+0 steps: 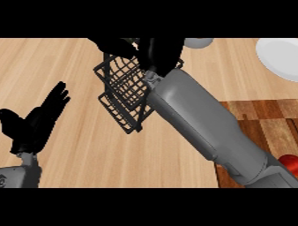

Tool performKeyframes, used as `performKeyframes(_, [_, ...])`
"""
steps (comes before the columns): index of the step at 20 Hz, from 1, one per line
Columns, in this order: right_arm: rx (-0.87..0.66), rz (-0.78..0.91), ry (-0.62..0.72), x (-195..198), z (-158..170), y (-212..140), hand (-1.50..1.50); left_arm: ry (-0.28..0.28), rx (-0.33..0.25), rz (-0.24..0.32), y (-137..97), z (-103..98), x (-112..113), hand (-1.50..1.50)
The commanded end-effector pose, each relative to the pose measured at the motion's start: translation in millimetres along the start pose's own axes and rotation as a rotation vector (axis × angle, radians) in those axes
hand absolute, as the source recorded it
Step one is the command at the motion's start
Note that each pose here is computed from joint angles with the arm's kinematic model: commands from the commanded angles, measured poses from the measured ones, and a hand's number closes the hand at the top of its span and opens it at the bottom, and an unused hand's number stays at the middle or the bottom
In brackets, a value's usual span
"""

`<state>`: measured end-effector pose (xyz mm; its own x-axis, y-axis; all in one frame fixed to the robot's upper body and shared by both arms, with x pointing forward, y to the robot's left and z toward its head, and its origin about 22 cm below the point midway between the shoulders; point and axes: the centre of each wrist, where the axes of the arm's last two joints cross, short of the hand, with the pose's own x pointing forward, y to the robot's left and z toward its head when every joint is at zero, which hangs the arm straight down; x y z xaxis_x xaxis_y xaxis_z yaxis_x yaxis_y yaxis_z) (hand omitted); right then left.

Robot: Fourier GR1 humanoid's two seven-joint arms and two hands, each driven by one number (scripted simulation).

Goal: Pick the squash from the cutting board and place it in the tiered basket

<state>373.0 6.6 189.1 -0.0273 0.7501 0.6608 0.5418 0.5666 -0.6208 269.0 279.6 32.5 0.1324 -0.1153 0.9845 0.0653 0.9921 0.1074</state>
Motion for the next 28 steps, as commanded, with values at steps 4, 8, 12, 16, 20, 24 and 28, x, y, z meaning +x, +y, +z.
performKeyframes(4, [-0.129,-0.36,0.19,4,-8,-19,-1.5,0.009,0.029,-0.002,9,3,1,0.0])
performKeyframes(8, [-0.225,-0.493,0.233,-6,-19,-27,-1.5,0.021,0.024,0.005,6,3,-2,0.0])
performKeyframes(12, [-0.323,-0.538,0.232,-19,-17,-43,-1.5,0.046,0.05,0.012,9,11,-6,0.0])
performKeyframes(16, [-0.43,-0.498,0.262,-39,-25,-80,-1.5,0.033,0.076,0.002,17,20,-3,0.0])
performKeyframes(20, [-0.48,-0.506,0.295,-63,3,-119,-1.5,0.036,0.087,0.016,18,27,-5,0.0])
performKeyframes(24, [-0.486,-0.499,0.275,-88,30,-173,-1.5,0.05,0.085,0.025,10,24,-15,0.0])
performKeyframes(28, [-0.496,-0.474,0.263,-116,63,-219,-1.5,0.021,0.088,0.005,20,26,-11,0.0])
